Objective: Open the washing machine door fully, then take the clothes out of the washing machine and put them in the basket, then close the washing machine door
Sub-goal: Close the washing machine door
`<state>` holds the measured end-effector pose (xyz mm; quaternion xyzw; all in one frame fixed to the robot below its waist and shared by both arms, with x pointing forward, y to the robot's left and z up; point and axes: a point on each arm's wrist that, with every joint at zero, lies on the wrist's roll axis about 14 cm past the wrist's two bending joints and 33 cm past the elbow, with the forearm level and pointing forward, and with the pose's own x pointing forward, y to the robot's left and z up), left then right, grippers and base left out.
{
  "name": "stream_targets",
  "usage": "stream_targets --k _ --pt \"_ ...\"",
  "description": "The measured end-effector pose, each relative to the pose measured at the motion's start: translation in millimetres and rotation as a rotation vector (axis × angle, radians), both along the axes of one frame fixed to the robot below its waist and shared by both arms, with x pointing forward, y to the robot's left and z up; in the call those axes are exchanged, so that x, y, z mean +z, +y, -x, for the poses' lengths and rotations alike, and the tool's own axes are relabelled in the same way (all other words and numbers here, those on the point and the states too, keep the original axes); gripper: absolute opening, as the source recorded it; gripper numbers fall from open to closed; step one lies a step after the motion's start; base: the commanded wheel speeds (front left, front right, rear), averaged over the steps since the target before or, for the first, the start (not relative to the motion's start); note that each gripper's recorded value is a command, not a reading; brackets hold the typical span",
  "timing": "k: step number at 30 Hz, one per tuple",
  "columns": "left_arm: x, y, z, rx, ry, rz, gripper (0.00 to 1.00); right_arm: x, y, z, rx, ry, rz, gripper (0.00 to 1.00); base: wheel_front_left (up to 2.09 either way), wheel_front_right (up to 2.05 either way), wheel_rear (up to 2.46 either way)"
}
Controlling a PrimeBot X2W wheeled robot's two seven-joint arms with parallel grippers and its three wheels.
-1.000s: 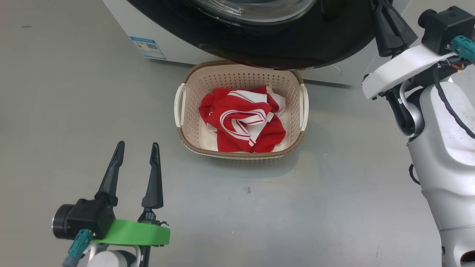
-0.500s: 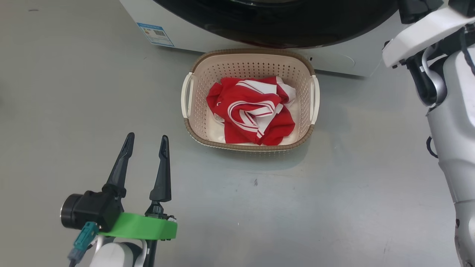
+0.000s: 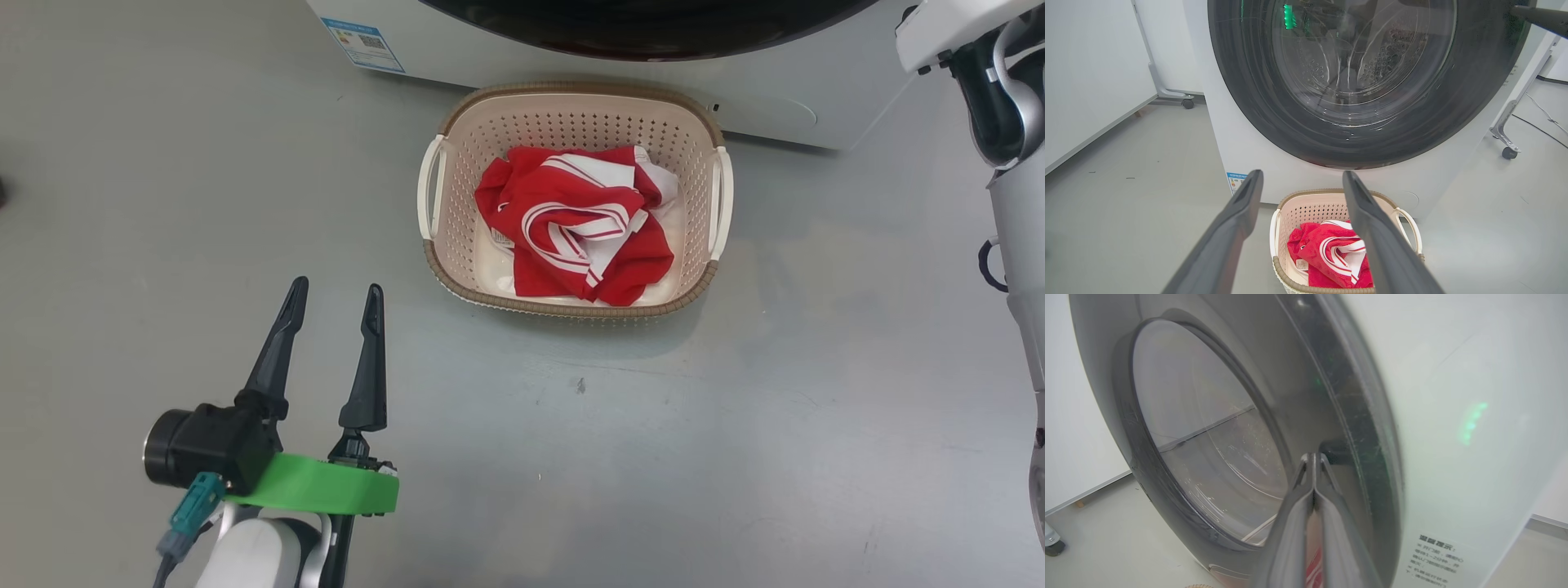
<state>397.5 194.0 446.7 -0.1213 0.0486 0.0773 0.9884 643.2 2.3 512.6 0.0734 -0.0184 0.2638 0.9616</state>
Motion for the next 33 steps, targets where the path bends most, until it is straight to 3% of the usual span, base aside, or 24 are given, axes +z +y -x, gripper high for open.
stream_targets --k 13,24,26,28,29,33 --pt "7.6 3.2 -4.8 0.006 -0.027 -0.001 1.0 1.7 5.8 3.7 0.004 -0.021 -0.016 0.0 0.0 0.0 0.0" --pt "18.8 1.6 -4.9 0.002 -0.061 0.005 1.0 -5.5 4.6 37.5 0.013 -0.016 -0.032 0.0 0.0 0.0 0.0" --pt "21.1 2.4 -4.6 0.004 -0.067 0.003 1.0 -8.8 3.5 45.9 0.009 0.001 -0.046 0.38 0.0 0.0 0.0" --pt "24.0 2.2 -4.4 0.003 -0.075 -0.001 1.0 -12.8 1.7 54.7 0.004 0.02 -0.058 0.49 0.0 0.0 0.0" --pt "25.6 1.9 -4.3 0.002 -0.08 -0.001 1.0 -15.3 0.2 59.2 0.001 0.03 -0.06 0.96 0.0 0.0 0.0" --pt "32.0 -0.9 -4.6 -0.007 -0.099 -0.005 1.0 -20.5 -3.3 76.9 -0.011 0.065 -0.081 1.0 0.0 0.0 0.0"
